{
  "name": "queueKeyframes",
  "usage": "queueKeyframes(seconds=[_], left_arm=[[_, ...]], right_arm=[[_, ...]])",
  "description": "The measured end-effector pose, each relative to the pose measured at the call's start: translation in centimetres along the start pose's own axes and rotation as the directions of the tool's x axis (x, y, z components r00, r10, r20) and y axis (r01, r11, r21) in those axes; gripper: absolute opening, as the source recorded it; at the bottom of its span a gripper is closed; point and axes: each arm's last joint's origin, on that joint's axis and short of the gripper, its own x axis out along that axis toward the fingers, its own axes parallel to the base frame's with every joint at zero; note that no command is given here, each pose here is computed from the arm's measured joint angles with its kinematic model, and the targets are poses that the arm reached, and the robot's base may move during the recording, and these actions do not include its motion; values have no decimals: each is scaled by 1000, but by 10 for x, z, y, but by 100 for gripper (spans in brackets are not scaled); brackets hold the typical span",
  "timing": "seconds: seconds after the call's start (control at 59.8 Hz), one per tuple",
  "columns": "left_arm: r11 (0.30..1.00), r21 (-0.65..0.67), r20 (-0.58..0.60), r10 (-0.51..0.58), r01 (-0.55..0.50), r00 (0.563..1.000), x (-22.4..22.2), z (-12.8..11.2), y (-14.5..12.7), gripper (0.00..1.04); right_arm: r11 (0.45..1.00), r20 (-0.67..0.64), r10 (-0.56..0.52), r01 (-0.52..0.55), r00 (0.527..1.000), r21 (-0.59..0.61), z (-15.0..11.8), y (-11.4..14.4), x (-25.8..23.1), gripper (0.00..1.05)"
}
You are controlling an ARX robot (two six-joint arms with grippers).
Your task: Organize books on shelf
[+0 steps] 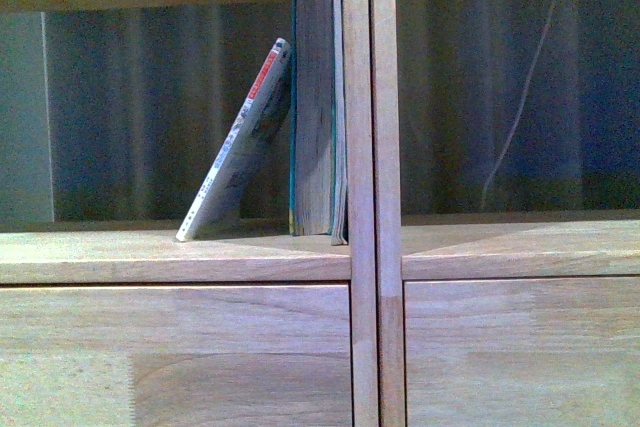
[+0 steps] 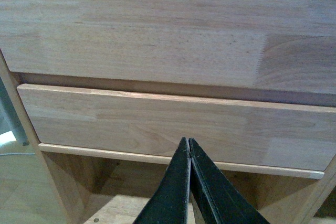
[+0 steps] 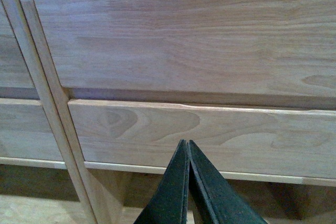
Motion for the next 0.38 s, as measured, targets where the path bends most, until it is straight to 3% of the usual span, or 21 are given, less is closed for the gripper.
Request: queueKeyframes(seconds=[0.084,0.134,0.384], left_arm=[[1000,0,0,0,0,1000,0,0,0,3],[1000,0,0,0,0,1000,0,0,0,5],[1000,0,0,0,0,1000,0,0,0,51]], right_arm=[[1000,1,1,-1,1000,0,0,0,0,3],[1000,1,1,-1,1000,-2,0,0,0,12],[1000,1,1,-1,1000,-2,0,0,0,57]])
